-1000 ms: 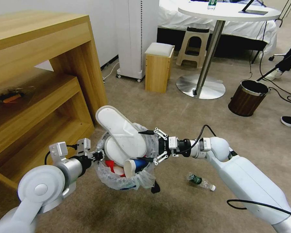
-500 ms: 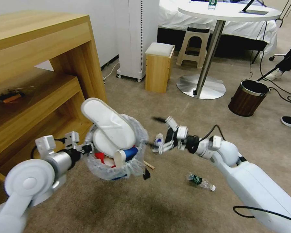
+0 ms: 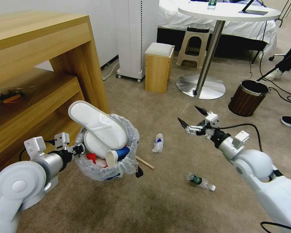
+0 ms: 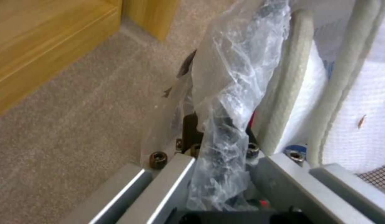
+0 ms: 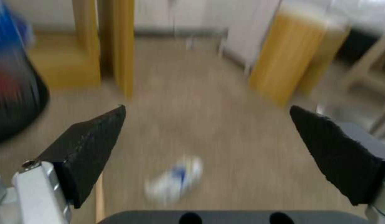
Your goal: Pick up the trash bin and place the garbage on the floor into it.
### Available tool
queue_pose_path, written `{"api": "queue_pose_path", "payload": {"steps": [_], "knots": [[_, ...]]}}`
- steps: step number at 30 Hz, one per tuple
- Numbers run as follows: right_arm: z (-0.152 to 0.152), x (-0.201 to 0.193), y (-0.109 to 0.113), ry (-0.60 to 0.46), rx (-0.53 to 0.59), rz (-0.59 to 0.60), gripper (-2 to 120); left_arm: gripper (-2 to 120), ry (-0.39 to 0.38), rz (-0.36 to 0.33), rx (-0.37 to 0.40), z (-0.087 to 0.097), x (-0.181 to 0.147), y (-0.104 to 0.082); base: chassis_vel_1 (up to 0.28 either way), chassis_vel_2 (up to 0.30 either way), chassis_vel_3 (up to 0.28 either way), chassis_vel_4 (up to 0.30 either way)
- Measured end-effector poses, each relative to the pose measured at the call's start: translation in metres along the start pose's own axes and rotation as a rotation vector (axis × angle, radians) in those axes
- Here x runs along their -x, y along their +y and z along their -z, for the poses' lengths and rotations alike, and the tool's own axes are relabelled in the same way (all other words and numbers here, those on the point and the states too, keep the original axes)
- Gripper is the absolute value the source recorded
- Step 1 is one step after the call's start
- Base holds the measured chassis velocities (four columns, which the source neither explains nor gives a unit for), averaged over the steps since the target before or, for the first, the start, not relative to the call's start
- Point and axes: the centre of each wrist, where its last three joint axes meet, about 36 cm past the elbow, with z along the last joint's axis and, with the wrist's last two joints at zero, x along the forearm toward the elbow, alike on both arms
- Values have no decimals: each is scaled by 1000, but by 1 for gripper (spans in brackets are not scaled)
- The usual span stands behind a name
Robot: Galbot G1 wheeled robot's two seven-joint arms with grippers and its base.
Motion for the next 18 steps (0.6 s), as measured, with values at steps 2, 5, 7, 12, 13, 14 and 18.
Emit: {"api": "queue_pose_path", "payload": {"steps": [2,5,7,12,13,14,18], "knots": [[-8,0,-1,66,15,8,100,0,-3,0,1,0,-2,0,0,0,0,0],[-25,5,-1,210,44,57,100,0,-9,-1,2,-1,-9,-1,0,0,0,0],[-33,8,-2,246,40,90,100,0,-8,0,0,-2,-10,-1,0,0,0,0],[-67,19,-4,370,-21,199,100,0,-6,2,-5,-5,-14,0,0,0,0,0],[-67,19,-4,370,-21,199,100,0,-6,2,-5,-5,-14,0,0,0,0,0],[-77,20,-4,400,-42,223,100,0,-7,-1,-5,-6,-15,-1,0,0,0,0],[-105,22,-3,472,-74,269,100,0,-9,-3,-5,-7,-15,-2,0,0,0,0]]}}
